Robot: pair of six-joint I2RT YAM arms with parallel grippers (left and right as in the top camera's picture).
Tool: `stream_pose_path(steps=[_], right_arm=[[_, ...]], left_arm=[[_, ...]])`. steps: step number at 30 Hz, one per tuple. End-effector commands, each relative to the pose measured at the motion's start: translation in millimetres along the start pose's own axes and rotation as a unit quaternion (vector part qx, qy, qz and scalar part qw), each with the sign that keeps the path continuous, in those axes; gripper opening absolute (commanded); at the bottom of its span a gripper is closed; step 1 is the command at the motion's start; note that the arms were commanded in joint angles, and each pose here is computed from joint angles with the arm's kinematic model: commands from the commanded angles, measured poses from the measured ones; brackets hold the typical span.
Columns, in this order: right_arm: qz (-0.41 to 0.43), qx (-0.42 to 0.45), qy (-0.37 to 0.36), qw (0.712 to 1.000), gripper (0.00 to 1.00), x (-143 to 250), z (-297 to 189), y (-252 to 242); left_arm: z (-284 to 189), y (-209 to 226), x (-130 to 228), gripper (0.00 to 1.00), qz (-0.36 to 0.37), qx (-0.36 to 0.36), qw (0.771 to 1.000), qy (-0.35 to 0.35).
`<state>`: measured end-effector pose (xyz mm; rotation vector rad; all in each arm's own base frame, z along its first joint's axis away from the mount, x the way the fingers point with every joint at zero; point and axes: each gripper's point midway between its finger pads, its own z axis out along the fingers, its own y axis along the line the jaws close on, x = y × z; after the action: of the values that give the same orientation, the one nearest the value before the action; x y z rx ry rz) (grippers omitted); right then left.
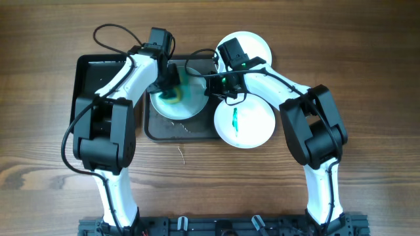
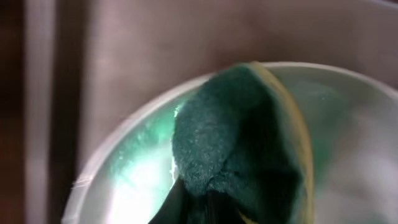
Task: Clean dirty plates on tray and stack at the side
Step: 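Scrub the held plate with the sponge in the left gripper, then lift the plate with the right gripper and move the sponge aside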
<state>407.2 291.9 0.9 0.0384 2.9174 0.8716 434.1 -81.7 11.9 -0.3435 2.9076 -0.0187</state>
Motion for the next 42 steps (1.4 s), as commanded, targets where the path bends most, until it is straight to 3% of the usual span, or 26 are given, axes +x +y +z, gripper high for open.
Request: stream_pose_path(steps=[1,10,19,26,28,30,33,42], right_arm=[[0.025,0.053,0.009,0.998,0.04,9,14,-31],[0.01,0.068,-0.01,0.998,0.04,2,2,-30],[-0.094,0.159,-0.128,0.974,0.04,-15,-66,10],[-0.186,0.311,-0.29,0.886,0.05,-15,-145,52],[-0.21,0.351,-0.327,0.852,0.04,-13,-165,63],[-0.238,0.407,-0.369,0.801,0.04,-7,-186,76],[-0.266,0.462,-0.401,0.745,0.04,1,-205,89],[-0.287,0.547,-0.474,0.628,0.04,18,-249,131]], left_arm=[[-19,50,-14,0.04,-0.039,-0.117,0.991,-0.05],[-110,29,-23,0.04,-0.056,-0.003,0.994,-0.096],[-127,82,-32,0.04,-0.114,-0.018,0.988,-0.103],[-127,124,-41,0.04,-0.163,-0.033,0.98,-0.108],[-127,129,-40,0.04,-0.168,-0.035,0.98,-0.106],[-127,129,-40,0.04,-0.168,-0.034,0.98,-0.104],[-127,129,-40,0.04,-0.168,-0.034,0.98,-0.104],[-127,129,-40,0.04,-0.168,-0.034,0.98,-0.104]])
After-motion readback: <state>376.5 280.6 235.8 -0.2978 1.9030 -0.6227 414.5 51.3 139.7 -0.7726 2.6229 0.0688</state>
